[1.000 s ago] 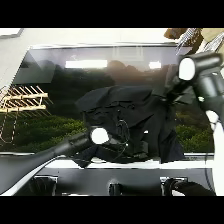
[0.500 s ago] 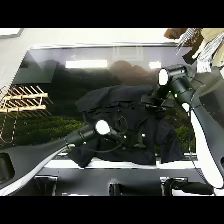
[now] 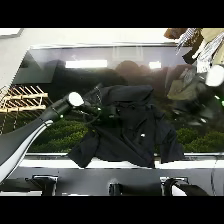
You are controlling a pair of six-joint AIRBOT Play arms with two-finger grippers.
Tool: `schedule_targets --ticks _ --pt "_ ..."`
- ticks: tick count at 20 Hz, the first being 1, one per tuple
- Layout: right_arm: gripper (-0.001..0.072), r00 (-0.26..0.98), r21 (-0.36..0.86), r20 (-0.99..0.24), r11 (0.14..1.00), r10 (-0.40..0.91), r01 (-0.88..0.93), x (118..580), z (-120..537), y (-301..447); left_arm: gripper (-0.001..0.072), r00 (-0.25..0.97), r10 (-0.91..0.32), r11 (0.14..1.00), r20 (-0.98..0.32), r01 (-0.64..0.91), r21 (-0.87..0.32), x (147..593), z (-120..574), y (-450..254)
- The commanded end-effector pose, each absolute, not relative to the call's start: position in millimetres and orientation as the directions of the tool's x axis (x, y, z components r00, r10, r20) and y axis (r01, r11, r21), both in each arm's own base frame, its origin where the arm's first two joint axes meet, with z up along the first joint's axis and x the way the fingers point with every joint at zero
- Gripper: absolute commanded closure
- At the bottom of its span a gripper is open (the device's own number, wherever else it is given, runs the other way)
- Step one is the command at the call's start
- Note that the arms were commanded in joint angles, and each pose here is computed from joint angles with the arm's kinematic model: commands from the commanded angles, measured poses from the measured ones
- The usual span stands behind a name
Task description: Fold the clothes and pants, and hang the long-sleeved shirts on hangers.
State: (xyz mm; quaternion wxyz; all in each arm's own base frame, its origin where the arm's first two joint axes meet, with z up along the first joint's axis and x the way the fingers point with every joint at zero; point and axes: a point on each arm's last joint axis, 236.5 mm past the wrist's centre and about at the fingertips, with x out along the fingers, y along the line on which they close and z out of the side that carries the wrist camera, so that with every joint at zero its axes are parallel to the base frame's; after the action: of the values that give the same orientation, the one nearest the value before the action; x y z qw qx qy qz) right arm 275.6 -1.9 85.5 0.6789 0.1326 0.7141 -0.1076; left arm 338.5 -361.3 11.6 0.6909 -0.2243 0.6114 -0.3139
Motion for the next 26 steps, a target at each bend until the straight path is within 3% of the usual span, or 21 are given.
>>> schedule_targets --ticks 1,6,10,13,16,20,26 --pt "0.0087 -0.104 0.163 -0.964 0.857 0.243 0.488 205 68 10 0.0149 0.154 -0.689 0.724 -0.708 0.195 -0.662 376 31 -339" --pt "0.0046 -0.198 0.264 -0.854 0.729 0.481 0.632 129 8 75 0.015 0.186 -0.695 0.719 -0.694 0.202 -0.666 383 37 -342" --pt "0.0048 -0.277 0.205 -0.821 0.71 0.5 0.674 97 -21 82 0.015 0.185 -0.695 0.719 -0.695 0.201 -0.666 383 37 -342" --pt "0.0049 -0.252 0.201 -0.819 0.67 0.515 0.715 99 -37 86 0.015 0.187 -0.695 0.719 -0.694 0.187 -0.67 383 37 -342" --pt "0.005 -0.177 0.271 -0.788 0.591 0.59 0.76 117 -46 104 0.015 0.187 -0.695 0.719 -0.694 0.176 -0.672 383 37 -342" --pt "0.0052 -0.119 0.275 -0.806 0.545 0.58 0.792 136 -62 101 0.015 0.187 -0.695 0.719 -0.694 0.176 -0.672 383 37 -342" --pt "0.0056 -0.157 0.227 -0.779 0.507 0.607 0.831 138 -74 105 0.0149 0.229 -0.708 0.706 -0.668 0.187 -0.684 390 43 -352"
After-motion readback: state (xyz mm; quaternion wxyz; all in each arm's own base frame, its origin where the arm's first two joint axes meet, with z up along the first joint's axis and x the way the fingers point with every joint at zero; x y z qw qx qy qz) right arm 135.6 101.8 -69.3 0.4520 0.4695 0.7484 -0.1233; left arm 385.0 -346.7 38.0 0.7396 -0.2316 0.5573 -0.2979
